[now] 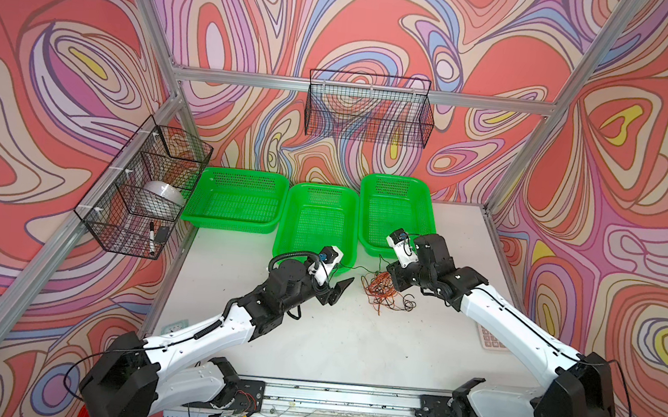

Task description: Untangle the cables

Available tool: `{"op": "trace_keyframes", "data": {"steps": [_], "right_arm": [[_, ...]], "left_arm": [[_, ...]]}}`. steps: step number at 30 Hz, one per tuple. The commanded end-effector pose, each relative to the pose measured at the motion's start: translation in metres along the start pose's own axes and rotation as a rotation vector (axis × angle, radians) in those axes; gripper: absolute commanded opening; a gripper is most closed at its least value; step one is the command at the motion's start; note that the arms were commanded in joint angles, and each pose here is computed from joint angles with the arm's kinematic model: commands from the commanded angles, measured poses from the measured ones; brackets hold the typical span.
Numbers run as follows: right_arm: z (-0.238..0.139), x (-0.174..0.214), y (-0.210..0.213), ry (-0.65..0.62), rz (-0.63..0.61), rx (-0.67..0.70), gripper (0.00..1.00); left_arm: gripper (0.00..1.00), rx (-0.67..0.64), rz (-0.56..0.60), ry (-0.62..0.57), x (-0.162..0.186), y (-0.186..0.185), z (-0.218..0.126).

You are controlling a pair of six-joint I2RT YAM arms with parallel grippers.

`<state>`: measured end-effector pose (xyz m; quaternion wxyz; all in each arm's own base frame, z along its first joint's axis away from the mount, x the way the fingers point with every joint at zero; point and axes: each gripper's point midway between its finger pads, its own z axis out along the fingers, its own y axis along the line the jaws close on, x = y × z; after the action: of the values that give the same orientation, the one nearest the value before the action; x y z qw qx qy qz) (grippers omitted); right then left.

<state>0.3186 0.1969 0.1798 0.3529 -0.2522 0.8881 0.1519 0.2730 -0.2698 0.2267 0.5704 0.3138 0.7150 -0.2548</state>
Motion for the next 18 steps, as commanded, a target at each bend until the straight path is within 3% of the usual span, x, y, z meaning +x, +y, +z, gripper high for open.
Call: {"op": "trace_keyframes", "data": {"steps": [1,5,10,18], "right_arm": [[0.003,0.001,-0.001,0.0,0.008,0.003,0.0],[0.002,0.0,-0.001,-0.002,0.01,0.005,0.0],[-0.004,-0.002,-0.003,-0.029,0.011,0.018,0.0],[-0.008,0.0,-0.01,-0.028,-0.006,0.063,0.0]], "left_arm": [[0.94,0.019,0.02,-0.025,-0.021,-0.003,-0.005],[1.0,0.004,0.07,-0.006,-0.026,-0.002,-0.008],[1.0,-0.142,0.104,-0.006,-0.024,0.022,-0.024],[1.0,-0.244,0.032,0.018,-0.01,0.038,-0.04]]}}
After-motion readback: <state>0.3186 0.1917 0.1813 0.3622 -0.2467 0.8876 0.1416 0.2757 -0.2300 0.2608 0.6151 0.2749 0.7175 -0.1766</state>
